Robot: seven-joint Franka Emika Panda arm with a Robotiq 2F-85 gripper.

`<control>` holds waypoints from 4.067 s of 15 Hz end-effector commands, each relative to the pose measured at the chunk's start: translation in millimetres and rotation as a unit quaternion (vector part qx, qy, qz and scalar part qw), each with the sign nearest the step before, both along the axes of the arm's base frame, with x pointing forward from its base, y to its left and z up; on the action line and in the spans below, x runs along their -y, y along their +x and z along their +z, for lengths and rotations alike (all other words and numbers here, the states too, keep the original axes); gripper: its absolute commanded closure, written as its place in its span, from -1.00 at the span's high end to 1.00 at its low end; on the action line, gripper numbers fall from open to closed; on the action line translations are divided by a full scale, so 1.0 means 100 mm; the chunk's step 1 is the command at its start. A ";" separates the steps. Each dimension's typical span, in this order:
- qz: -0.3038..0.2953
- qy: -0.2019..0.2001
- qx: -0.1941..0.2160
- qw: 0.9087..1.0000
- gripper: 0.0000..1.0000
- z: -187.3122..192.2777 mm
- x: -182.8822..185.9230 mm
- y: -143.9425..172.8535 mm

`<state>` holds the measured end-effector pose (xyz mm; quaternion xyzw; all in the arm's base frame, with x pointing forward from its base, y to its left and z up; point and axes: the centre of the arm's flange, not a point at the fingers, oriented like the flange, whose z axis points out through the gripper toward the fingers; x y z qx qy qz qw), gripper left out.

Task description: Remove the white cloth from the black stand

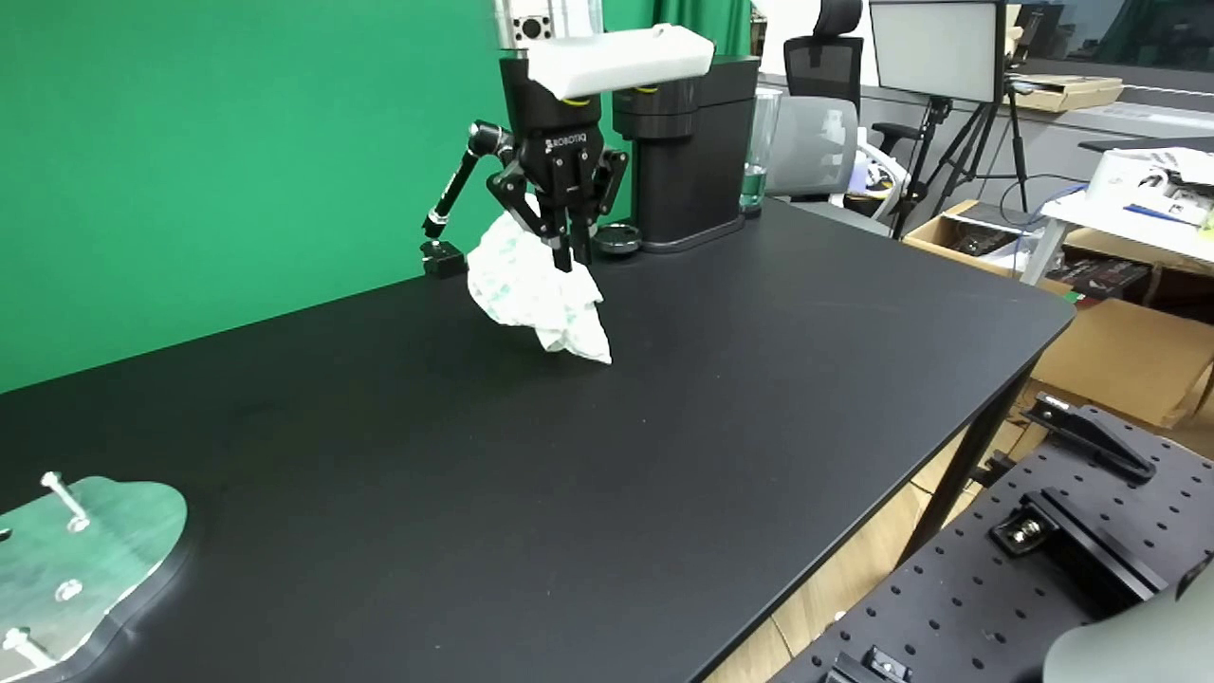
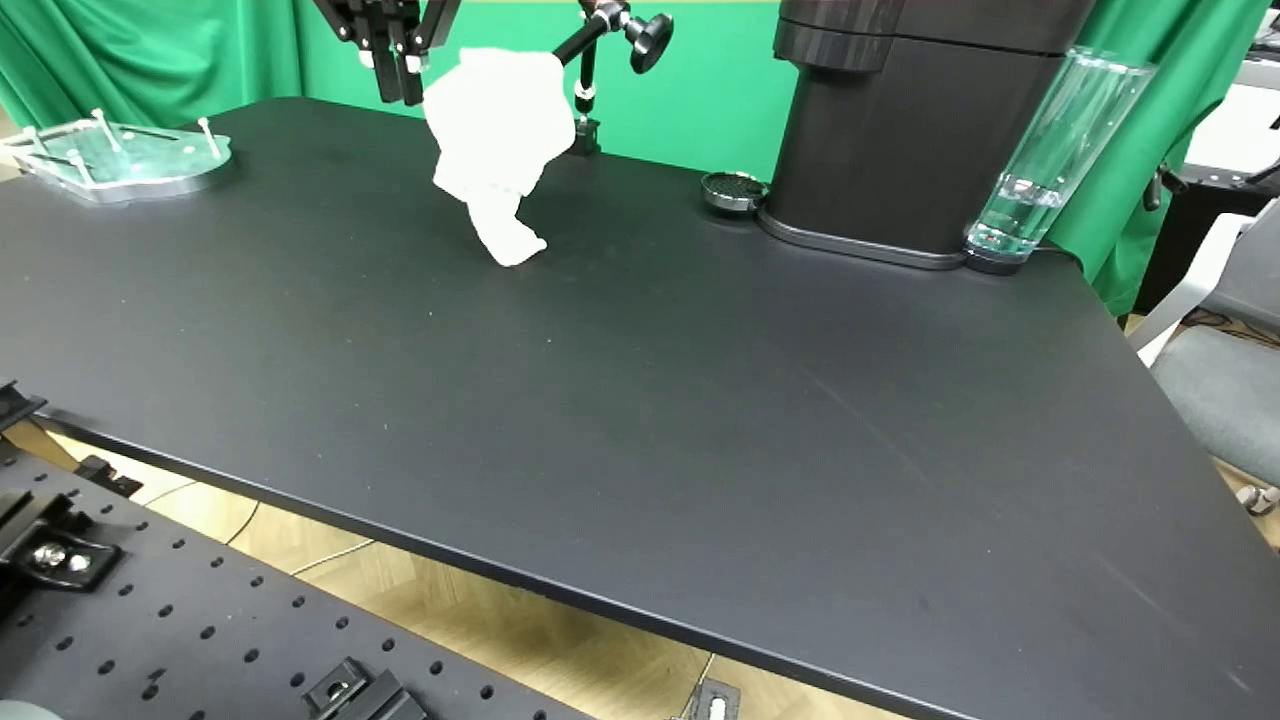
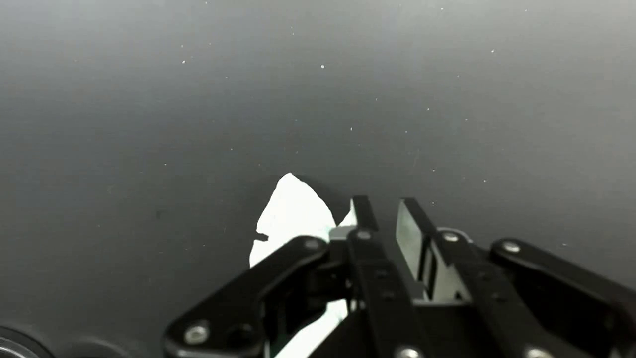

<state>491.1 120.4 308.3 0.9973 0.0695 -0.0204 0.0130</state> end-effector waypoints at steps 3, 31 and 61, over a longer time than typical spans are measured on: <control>-0.009 -0.019 0.071 0.997 -0.09 0.25 0.15 -0.12; 0.095 -0.030 0.089 0.991 -0.63 0.01 0.26 0.66; 0.114 -0.043 0.161 0.979 0.63 0.18 0.11 0.27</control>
